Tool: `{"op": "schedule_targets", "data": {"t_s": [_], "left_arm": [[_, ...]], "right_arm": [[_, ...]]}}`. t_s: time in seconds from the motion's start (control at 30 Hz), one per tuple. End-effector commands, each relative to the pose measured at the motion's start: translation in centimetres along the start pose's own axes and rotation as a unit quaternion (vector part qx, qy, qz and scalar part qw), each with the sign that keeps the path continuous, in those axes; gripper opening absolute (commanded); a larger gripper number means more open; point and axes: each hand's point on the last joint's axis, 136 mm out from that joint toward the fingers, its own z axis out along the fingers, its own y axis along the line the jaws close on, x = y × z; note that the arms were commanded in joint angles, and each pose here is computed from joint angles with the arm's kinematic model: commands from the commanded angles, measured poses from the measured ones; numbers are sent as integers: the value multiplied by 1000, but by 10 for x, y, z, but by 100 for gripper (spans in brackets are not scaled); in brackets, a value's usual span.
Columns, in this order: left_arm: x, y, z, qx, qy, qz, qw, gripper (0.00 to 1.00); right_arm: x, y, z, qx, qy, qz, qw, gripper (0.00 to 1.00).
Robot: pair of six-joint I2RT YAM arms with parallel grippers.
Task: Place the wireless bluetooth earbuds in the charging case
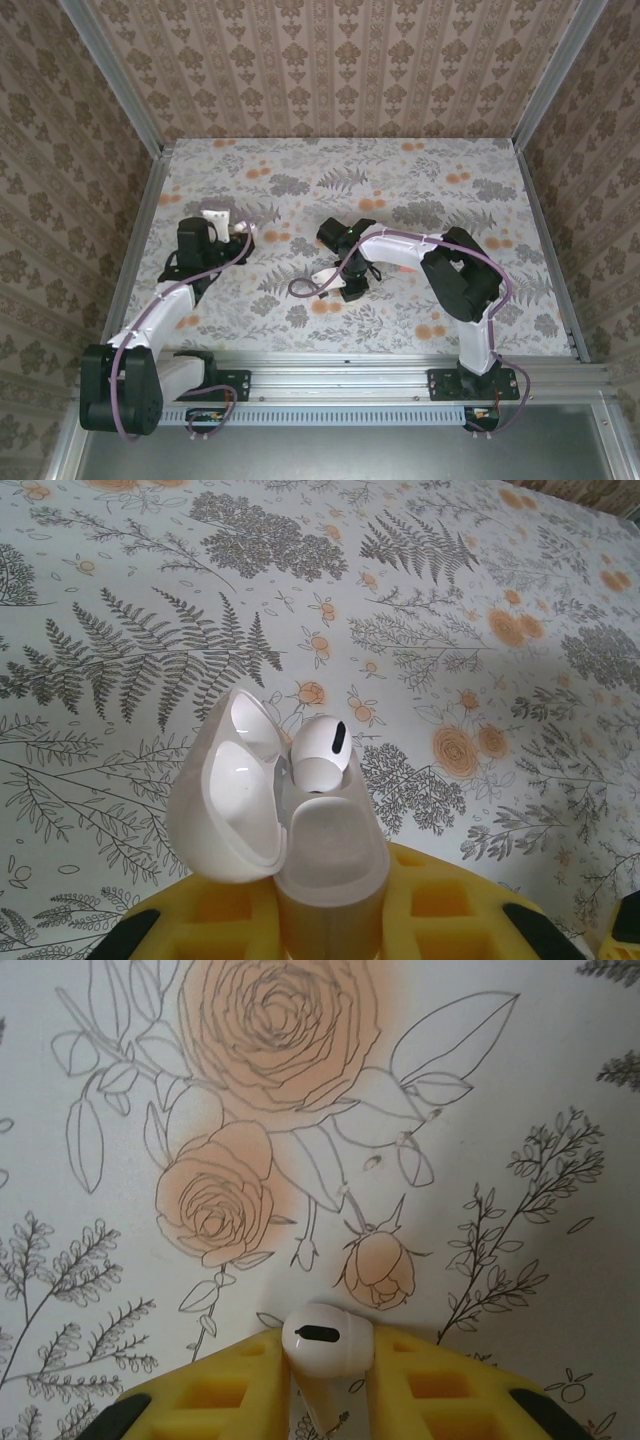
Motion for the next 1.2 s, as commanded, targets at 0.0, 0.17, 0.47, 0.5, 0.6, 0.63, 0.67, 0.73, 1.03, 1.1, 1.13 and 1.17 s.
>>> {"op": "schedule_targets", "data": {"t_s": [0.0, 0.17, 0.47, 0.5, 0.6, 0.63, 0.67, 0.73, 1.03, 1.1, 1.13, 1.17], "left_arm": [[-6, -10, 3, 19, -11, 29, 999, 4], [2, -26, 8, 49, -36, 57, 997, 3], [11, -70, 24, 127, -86, 138, 978, 3], [11, -74, 26, 133, -93, 143, 976, 3], [14, -94, 34, 161, -100, 178, 966, 3], [15, -101, 36, 171, -101, 194, 961, 3], [15, -107, 37, 180, -103, 207, 956, 3], [18, -122, 39, 201, -106, 226, 947, 3], [16, -154, 37, 238, -140, 269, 923, 3], [14, -159, 37, 244, -145, 274, 919, 3], [12, -162, 36, 247, -149, 275, 917, 3], [11, -164, 36, 250, -151, 276, 916, 3]], "right_arm": [[-12, 1, -14, 16, -48, 28, 998, 24], [-23, -9, -39, 60, -139, 99, 983, 24], [-30, -31, -99, 137, -358, 249, 889, 25], [-29, -34, -106, 143, -381, 262, 875, 25], [-24, -41, -127, 162, -446, 298, 829, 25], [-23, -43, -134, 169, -465, 306, 813, 25], [-21, -45, -141, 177, -481, 314, 799, 25], [-18, -46, -150, 184, -506, 325, 778, 25], [-7, -46, -197, 225, -590, 347, 693, 25], [-6, -46, -207, 231, -606, 347, 678, 24], [-5, -46, -211, 231, -614, 347, 671, 24], [-5, -46, -215, 231, -621, 347, 663, 24]]}}
